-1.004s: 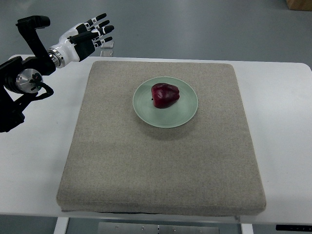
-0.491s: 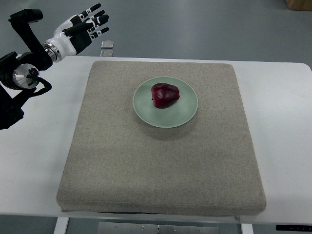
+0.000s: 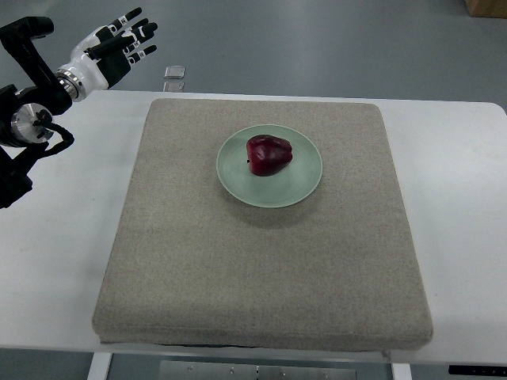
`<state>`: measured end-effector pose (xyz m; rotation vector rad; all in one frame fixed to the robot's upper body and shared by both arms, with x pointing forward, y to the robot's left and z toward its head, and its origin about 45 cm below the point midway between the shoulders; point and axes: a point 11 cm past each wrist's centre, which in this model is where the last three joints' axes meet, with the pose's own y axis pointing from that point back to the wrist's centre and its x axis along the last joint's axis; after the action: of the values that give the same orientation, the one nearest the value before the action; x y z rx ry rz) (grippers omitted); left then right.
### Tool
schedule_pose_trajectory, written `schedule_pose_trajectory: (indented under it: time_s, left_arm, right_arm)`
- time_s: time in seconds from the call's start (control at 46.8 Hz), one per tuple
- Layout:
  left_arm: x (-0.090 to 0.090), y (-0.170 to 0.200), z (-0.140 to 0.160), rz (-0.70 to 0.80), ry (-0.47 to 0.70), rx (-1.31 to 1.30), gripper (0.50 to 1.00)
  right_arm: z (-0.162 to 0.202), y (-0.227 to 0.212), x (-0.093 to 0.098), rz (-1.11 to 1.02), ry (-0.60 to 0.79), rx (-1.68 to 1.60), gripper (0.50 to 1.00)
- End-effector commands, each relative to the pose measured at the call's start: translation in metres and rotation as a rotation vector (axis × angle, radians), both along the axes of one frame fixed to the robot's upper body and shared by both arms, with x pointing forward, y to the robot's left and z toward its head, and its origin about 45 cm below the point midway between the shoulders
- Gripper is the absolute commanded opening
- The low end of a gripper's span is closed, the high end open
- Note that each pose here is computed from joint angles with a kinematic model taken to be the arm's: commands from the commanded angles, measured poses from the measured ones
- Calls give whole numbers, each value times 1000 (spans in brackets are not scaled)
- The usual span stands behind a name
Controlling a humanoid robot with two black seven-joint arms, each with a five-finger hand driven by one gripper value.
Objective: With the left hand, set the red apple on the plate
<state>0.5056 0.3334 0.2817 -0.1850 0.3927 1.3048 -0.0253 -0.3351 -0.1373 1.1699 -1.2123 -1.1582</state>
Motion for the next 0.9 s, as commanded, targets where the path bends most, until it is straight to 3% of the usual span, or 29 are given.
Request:
schedule_pose_trajectory:
  time_s: [0.0,0.321,0.876]
  left_arm:
    - [3,6,3,19,-1,9,999]
    - [9,42,17,125,-10,37,999]
    - [14,30,29,101,-35,31,999]
  right_arm:
    - [0,0,0,0,1,0,932]
    - [0,0,0,0,1,0,932]
    - [0,0,0,0,1,0,932]
